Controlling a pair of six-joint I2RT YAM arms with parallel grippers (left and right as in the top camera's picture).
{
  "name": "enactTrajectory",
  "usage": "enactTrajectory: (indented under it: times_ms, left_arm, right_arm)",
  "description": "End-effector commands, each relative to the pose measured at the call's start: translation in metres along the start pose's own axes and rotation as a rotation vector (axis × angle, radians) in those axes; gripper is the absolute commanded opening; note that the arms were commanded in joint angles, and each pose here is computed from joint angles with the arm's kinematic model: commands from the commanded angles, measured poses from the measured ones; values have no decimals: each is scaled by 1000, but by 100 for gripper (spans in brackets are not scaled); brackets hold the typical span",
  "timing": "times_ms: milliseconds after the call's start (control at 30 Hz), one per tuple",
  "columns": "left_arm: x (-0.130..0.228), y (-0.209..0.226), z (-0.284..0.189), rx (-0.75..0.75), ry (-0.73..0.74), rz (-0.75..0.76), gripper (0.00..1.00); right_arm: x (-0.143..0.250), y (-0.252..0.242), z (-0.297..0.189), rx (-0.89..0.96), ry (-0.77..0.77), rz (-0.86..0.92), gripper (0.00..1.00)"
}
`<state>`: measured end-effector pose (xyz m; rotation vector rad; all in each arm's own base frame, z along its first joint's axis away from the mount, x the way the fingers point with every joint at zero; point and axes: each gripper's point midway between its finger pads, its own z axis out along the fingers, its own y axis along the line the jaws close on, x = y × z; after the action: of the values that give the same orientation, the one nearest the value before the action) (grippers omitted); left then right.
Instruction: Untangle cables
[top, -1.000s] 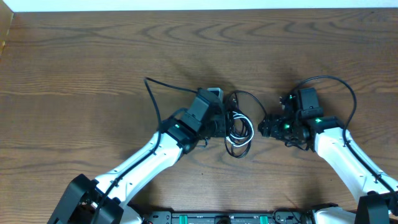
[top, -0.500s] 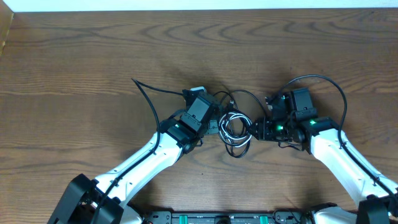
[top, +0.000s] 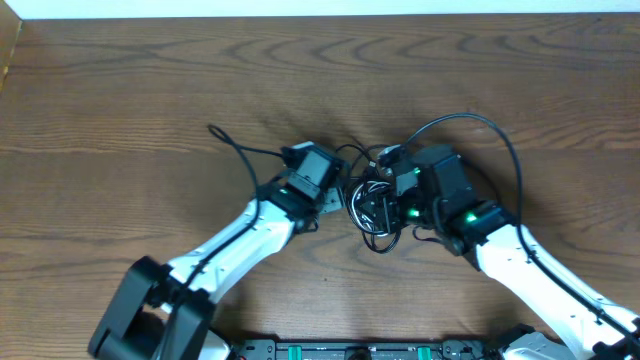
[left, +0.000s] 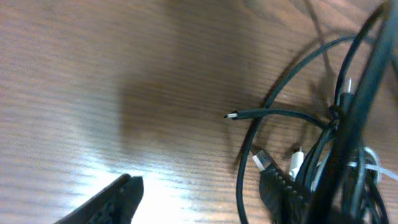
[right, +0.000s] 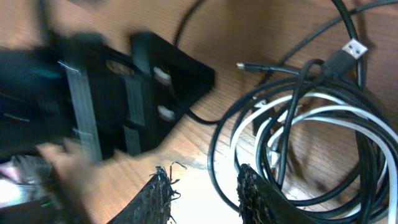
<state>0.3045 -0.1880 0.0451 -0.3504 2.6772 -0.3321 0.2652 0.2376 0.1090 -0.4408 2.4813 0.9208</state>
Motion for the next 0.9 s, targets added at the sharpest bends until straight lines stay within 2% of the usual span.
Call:
enactTrajectory:
  times_ms: [0, 267, 433, 667, 867]
  left_arm:
    - [-22, 2, -28, 58, -35, -63, 69]
    - [-56, 33, -71, 61, -130, -174, 72]
    - [-64, 38, -81, 71, -160, -195, 79]
    - [-62, 39, -80, 64, -153, -195, 80]
    - [-62, 39, -80, 65, -154, -196, 79]
  right_arm:
    - [2, -16, 10, 136, -13, 10, 33]
    - [8, -32, 31, 189, 9, 30, 26]
    - [13, -16, 43, 97, 34, 16, 20]
    - [19, 5, 46, 21, 58, -55, 22]
    - [24, 0, 53, 80, 67, -177, 24]
